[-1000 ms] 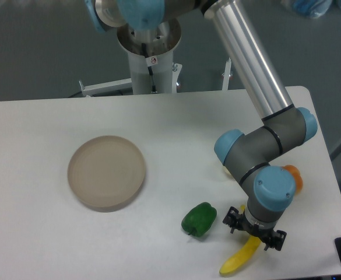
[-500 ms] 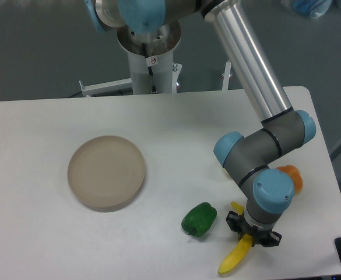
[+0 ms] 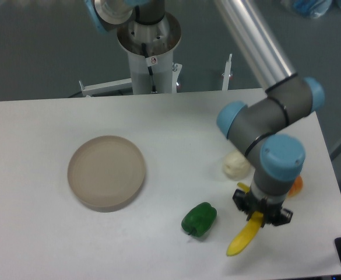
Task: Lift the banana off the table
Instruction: 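Lift the grasped banana up off the table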
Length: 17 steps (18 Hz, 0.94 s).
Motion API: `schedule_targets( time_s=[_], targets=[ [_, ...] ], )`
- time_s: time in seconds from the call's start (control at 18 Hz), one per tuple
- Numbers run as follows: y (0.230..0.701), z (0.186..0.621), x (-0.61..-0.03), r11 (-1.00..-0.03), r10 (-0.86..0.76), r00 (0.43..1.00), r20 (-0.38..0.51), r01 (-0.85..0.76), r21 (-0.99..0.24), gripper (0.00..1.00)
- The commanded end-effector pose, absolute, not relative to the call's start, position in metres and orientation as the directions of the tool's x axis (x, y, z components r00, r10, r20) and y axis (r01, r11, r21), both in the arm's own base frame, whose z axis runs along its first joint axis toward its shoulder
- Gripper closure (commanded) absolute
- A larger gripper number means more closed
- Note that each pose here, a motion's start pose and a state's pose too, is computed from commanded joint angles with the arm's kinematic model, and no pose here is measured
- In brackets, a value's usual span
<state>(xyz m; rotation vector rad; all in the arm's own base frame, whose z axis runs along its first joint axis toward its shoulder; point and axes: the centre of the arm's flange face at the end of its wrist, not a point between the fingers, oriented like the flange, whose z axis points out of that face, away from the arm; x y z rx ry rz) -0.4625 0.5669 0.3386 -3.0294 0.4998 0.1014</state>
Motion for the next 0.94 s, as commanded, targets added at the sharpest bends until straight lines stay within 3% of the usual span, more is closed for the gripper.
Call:
schedule_targets(
  time_s=[0.33,0.44,0.94],
  targets=[
    [0.509,0.358,-0.492,-0.891,-0.45,0.891,-0.059,-0.452,-0.033,0.98],
    [0.504,0.343,-0.495,-0.855,-0.516,0.856,-0.043,-0.517,-0.026,0.97],
    [0.503,0.334,-0.499,-0.819,-0.573,0.819,-0.032,-0.573,-0.003,0.97]
  ],
)
